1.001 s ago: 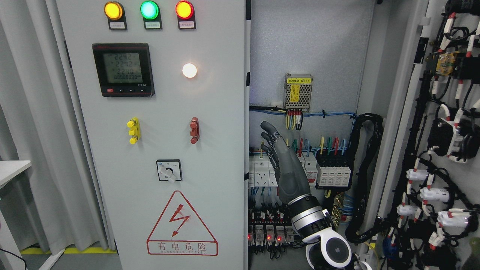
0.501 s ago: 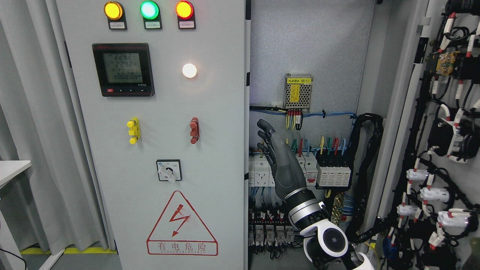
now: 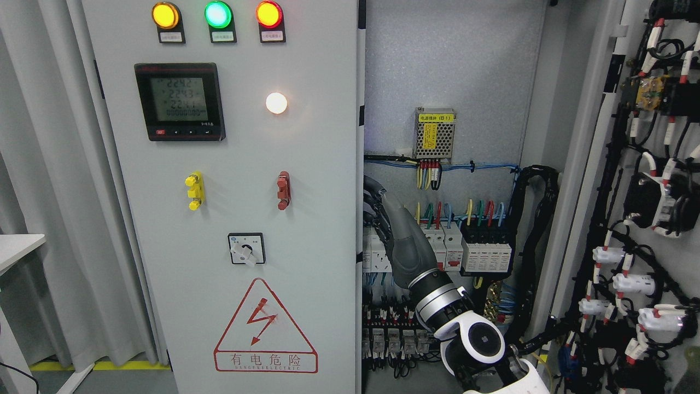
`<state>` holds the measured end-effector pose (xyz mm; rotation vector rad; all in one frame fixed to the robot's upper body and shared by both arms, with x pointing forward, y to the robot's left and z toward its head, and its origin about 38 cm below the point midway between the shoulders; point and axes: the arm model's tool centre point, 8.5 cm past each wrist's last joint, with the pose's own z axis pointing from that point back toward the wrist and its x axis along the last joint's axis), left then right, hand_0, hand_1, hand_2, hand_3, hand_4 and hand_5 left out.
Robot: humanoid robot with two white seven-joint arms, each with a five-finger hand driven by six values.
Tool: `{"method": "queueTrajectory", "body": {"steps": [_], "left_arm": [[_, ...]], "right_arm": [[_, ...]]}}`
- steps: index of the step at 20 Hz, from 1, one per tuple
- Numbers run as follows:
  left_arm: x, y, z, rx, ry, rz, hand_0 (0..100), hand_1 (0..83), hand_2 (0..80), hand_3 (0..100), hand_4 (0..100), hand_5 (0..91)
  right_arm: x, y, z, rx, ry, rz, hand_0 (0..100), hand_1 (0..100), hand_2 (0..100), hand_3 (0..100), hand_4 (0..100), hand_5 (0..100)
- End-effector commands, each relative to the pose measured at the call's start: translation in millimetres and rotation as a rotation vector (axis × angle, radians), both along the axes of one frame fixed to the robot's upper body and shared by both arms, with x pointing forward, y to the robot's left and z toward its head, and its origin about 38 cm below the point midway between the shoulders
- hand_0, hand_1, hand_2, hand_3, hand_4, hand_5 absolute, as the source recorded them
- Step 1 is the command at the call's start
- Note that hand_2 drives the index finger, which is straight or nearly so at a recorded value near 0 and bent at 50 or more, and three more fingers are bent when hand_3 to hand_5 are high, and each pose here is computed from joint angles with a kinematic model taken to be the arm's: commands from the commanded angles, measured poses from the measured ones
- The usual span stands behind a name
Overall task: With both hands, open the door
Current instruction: 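Hook right hand fingers behind the inner edge of the lamp door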
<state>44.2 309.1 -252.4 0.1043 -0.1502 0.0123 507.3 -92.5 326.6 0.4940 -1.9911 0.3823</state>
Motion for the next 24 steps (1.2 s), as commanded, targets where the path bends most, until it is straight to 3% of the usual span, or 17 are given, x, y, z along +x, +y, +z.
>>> {"method": "queueTrajectory", "body": {"steps": [1, 4, 10, 15, 24], "left_arm": [[0.9, -2.6, -0.4, -0.006, -0.002, -0.002, 30, 0.0, 2.7, 3, 4, 0.0], [0.4, -3.5, -0.5, -0.007, 0.0, -0.002, 30, 0.0, 2.7, 3, 4, 0.0], [0.4, -2.4, -0.4, -0.005, -0.001, 0.003, 30, 0.0, 2.7, 3, 4, 0.0], [0.4, -2.4, -0.4, -0.005, -0.001, 0.003, 30, 0.0, 2.7, 3, 4, 0.0], [1.4, -3.4, -0.5, -0.006, -0.002, -0.001, 30, 0.0, 2.7, 3, 4, 0.0]], "right_arm": [[0.8, 1.4, 2.0, 0.016, 0.01, 0.022, 22, 0, 0, 0, 0, 0], [-1.2, 4.6, 1.6, -0.002, 0.002, 0.068, 22, 0, 0, 0, 0, 0], [-0.3, -0.4, 4.0, 0.011, -0.001, 0.064, 22, 0, 0, 0, 0, 0], [0.2, -4.3, 5.5, 0.101, 0.035, 0.105, 22, 0, 0, 0, 0, 0], [0.6, 0.3, -0.8, 0.079, 0.083, 0.171, 22, 0, 0, 0, 0, 0]]}}
